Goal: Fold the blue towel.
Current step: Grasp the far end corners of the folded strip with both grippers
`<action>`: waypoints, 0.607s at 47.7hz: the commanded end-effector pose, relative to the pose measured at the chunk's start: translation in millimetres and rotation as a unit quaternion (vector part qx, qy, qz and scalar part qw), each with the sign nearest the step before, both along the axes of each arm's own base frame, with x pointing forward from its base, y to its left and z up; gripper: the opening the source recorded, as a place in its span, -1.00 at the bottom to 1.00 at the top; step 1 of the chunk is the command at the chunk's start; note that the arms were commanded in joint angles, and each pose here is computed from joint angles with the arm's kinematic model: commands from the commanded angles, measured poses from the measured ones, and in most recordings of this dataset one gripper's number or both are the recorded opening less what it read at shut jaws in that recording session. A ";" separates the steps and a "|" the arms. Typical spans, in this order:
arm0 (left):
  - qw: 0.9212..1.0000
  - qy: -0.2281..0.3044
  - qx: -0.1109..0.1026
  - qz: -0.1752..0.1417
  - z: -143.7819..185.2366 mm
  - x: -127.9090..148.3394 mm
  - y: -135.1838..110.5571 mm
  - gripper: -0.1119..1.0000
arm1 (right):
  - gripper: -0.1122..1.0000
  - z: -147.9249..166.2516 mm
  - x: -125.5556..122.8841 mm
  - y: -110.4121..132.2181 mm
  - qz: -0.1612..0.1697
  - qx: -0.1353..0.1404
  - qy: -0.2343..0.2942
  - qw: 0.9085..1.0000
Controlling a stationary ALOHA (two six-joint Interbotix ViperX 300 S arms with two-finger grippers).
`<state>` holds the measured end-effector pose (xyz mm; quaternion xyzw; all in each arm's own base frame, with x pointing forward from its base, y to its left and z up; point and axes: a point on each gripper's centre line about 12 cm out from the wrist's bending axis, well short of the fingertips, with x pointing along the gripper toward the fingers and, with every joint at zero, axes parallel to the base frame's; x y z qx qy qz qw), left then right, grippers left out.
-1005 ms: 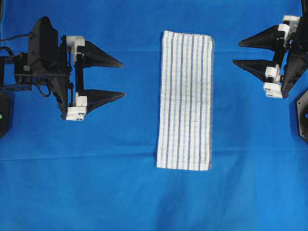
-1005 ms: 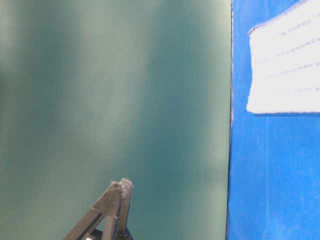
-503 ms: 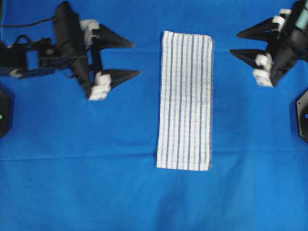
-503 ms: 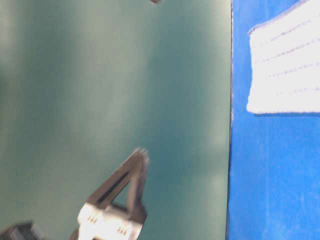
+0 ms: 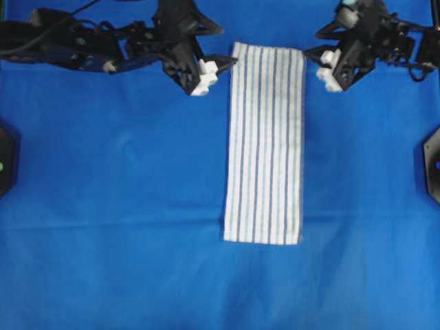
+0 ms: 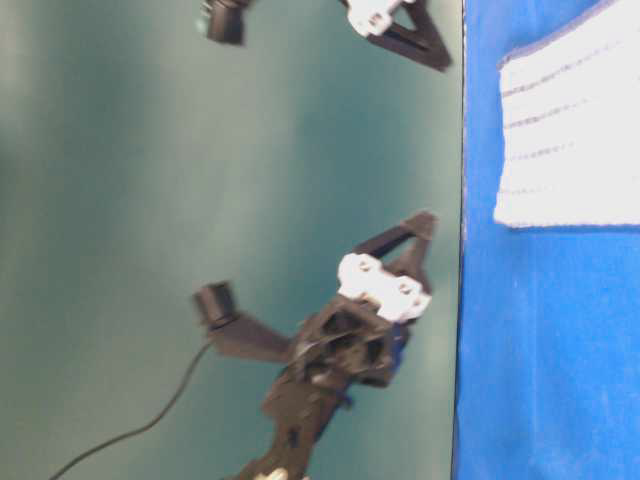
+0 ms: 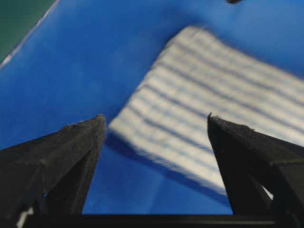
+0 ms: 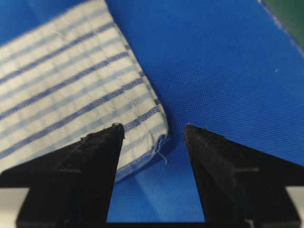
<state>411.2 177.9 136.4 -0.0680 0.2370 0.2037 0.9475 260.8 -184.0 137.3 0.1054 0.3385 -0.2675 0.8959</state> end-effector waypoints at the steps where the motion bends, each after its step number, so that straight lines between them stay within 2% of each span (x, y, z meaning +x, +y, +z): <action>1: 1.000 -0.015 0.007 0.002 4.9 10.7 6.9 0.67 | 0.26 -3.9 9.1 -9.2 0.003 -0.002 -0.004 1.000; 16: 1.000 0.009 -0.004 0.013 -41.7 28.9 26.3 0.66 | 0.26 -41.4 15.8 -27.2 -0.004 0.022 0.024 0.999; 22: 1.000 0.016 -0.007 0.013 -49.9 31.3 27.4 0.59 | 0.25 -49.7 16.2 -28.7 -0.005 0.028 0.032 0.999; 26: 1.000 0.018 -0.007 0.012 -51.7 31.6 27.5 0.49 | 0.21 -51.3 17.2 -29.4 -0.004 0.029 0.033 0.999; 29: 1.000 0.020 -0.006 0.012 -52.6 31.4 27.4 0.25 | 0.10 -51.3 18.1 -30.0 -0.004 0.029 0.032 0.999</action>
